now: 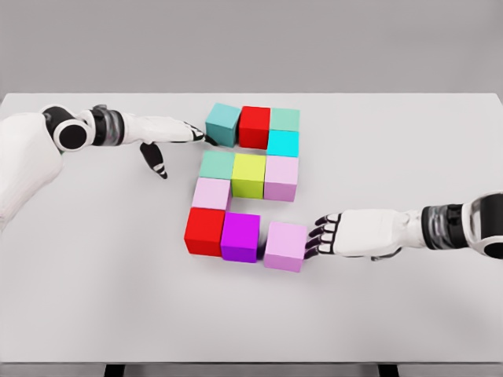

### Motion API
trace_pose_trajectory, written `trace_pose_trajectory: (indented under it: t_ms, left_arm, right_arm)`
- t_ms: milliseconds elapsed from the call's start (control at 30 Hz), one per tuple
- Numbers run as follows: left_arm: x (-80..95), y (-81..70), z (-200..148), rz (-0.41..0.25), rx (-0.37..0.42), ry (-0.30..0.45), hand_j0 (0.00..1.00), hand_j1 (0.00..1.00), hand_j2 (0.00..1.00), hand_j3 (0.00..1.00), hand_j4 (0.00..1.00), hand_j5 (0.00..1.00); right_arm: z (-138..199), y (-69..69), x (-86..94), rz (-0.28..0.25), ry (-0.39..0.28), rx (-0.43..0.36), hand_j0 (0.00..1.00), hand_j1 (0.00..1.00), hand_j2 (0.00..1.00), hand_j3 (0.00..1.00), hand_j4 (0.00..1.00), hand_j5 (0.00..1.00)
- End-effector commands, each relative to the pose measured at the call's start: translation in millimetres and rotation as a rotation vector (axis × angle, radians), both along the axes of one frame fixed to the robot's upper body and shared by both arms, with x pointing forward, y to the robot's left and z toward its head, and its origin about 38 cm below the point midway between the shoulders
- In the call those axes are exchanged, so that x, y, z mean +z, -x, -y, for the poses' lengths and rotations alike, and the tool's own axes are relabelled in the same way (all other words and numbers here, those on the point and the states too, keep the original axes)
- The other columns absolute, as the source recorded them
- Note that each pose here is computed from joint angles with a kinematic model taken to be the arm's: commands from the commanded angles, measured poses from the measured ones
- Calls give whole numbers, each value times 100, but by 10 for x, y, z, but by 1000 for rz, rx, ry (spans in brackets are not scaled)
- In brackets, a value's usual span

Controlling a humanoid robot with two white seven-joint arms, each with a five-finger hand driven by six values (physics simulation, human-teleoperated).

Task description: Assemble the squares on the desktop into the number 2

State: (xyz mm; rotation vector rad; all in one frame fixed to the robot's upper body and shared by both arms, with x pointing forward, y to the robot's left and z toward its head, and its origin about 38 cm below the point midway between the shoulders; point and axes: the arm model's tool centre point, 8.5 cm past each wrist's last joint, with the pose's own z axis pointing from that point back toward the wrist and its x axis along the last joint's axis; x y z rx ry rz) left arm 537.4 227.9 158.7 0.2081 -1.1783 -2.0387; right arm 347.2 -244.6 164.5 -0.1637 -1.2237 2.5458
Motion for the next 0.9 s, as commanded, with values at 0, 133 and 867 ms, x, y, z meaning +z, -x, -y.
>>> trace_pose_trajectory:
  t_ms: [0, 133, 867]
  left_arm:
    - [10, -3, 22, 1, -1, 7, 100, 100, 100, 100, 100, 100]
    - [23, -11, -6, 4, 8, 12, 100, 100, 100, 100, 100, 100]
    - [28, -168, -327, 5, 215, 23, 100, 100, 100, 100, 100, 100]
  right_arm:
    - [-19, 2, 1, -6, -9, 0, 100, 100, 100, 100, 100, 100]
    - [-26, -5, 12, -4, -12, 1, 100, 100, 100, 100, 100, 100]
    - [-82, -8, 28, -12, -33, 10, 100, 100, 100, 100, 100, 100]
